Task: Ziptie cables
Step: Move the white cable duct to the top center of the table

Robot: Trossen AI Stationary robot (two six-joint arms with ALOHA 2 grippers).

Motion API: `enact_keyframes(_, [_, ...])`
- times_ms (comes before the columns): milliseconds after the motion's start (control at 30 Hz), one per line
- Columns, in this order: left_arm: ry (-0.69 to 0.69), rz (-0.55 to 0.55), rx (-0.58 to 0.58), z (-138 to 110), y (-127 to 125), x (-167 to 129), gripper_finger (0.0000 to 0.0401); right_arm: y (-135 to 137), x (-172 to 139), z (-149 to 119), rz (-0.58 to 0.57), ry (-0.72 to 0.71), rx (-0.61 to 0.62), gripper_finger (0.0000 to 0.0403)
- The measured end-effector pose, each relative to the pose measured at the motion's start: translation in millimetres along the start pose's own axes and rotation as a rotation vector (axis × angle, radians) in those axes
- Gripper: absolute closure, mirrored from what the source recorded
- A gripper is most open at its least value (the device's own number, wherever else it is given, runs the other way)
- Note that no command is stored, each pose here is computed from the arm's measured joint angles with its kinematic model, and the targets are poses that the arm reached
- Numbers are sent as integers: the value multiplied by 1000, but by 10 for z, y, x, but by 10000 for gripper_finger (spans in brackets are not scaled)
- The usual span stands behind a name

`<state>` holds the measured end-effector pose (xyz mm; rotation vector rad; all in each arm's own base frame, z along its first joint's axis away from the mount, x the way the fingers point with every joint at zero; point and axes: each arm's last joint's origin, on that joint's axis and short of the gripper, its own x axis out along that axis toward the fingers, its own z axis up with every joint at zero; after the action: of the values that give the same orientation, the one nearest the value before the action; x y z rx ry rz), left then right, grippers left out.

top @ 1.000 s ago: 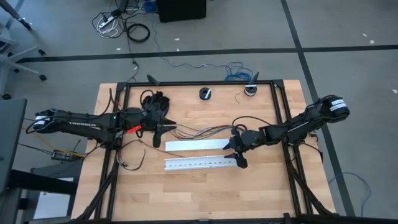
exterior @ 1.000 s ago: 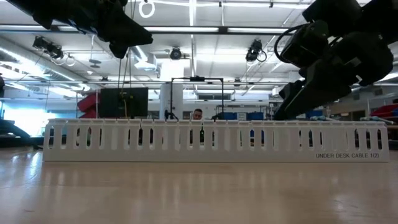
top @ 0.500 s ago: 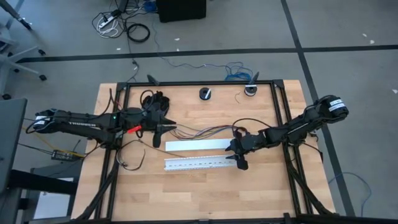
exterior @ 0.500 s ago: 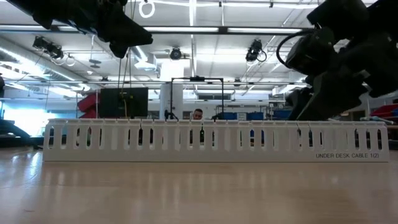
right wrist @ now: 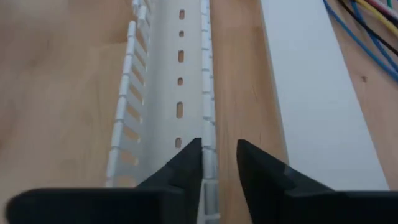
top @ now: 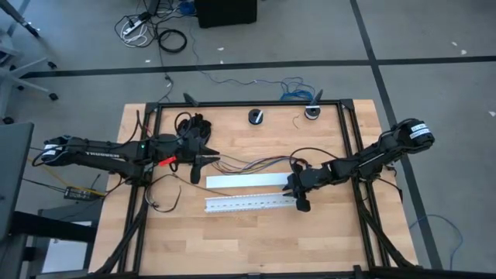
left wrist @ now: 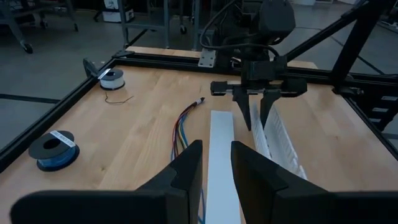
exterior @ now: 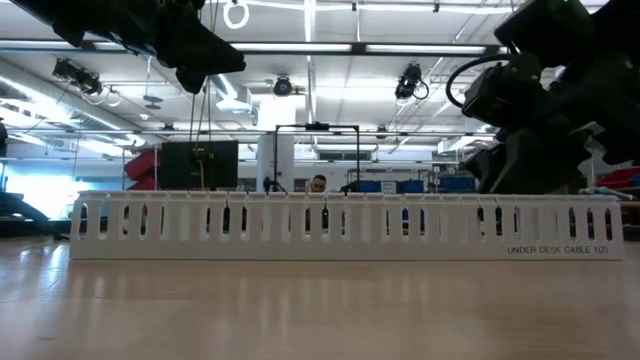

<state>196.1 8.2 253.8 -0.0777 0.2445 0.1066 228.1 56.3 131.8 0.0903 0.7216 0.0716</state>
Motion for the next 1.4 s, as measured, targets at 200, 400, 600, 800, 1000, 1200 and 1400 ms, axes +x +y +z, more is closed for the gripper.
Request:
enact_keyframes(200, [0,0,0,0,0,0,323,3,0,-2,12,4,-8,393])
enact_keyframes(400, [1,0,3,-1,0,0,323,15,-1,34,34,-33,-2,398])
enact_keyframes(600, [3,0,4,-3,0,0,323,54,-115,267,63,-100,-33,400])
enact_keyframes(800, [1,-1,23,-1,0,-1,323,-69,-427,592,-131,-49,-83,401])
enact_keyframes(1000, [-3,-1,26,3,0,-1,323,-464,-599,664,-319,33,-75,402])
enact_keyframes(1200, [-3,-1,52,2,0,-1,323,-922,-688,755,-367,-33,-91,402])
enact_keyframes(1400, [-4,13,80,2,4,-1,323,-1383,-844,741,-431,-72,-78,402])
